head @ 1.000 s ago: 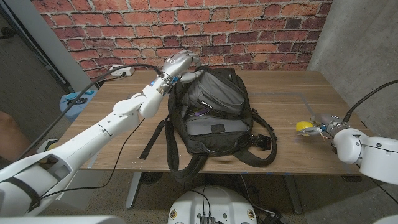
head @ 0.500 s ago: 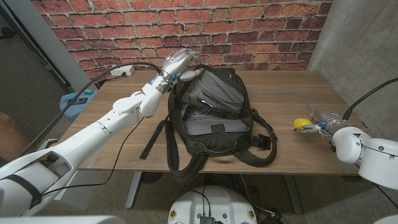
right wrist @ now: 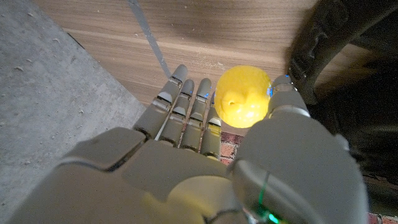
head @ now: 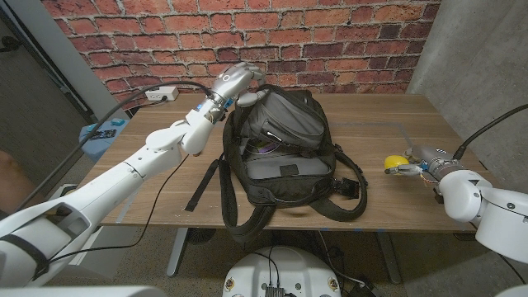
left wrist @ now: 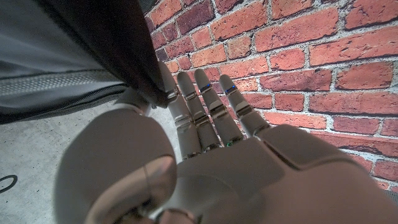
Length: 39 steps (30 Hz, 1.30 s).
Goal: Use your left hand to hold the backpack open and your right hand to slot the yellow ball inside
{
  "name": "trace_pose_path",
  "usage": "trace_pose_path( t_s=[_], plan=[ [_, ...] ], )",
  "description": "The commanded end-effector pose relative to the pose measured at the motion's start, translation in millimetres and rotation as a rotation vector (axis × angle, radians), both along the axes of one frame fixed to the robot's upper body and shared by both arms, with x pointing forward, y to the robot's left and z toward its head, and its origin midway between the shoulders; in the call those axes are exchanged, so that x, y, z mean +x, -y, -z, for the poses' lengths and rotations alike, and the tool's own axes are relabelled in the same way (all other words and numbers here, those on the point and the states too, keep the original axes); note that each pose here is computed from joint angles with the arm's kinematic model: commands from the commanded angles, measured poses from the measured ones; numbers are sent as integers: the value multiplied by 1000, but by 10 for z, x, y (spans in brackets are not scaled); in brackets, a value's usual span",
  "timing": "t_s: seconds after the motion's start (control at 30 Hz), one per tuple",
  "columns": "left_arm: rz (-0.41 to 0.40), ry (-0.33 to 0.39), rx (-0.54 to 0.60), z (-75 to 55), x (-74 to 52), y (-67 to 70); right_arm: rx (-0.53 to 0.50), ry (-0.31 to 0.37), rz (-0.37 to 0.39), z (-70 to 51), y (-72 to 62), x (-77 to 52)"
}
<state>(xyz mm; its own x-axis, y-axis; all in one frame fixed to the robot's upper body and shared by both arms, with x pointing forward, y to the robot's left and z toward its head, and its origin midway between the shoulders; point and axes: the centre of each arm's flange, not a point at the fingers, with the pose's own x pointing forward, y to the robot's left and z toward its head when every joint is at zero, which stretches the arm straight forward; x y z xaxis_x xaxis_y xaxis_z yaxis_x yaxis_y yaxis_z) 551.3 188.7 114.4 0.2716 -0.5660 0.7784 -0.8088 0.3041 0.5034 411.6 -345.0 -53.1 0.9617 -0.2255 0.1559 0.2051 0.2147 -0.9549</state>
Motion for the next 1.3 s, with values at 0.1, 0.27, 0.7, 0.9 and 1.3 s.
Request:
trace_pose_path(
  t_s=[0.1,0.27,0.7,0.9,1.3],
  plan=[
    [-16,8,-9,3,-87,-133,15,17,-33,-18,-174,-122],
    [-22,13,-10,-13,-101,-182,13,22,-44,-49,-237,-151],
    [-21,27,-6,-70,-134,-264,13,26,-73,-116,-410,-288],
    [-21,33,-7,-89,-144,-293,16,26,-83,-130,-451,-323],
    [-24,27,-6,-92,-131,-307,22,19,-106,-144,-549,-397]
  ],
)
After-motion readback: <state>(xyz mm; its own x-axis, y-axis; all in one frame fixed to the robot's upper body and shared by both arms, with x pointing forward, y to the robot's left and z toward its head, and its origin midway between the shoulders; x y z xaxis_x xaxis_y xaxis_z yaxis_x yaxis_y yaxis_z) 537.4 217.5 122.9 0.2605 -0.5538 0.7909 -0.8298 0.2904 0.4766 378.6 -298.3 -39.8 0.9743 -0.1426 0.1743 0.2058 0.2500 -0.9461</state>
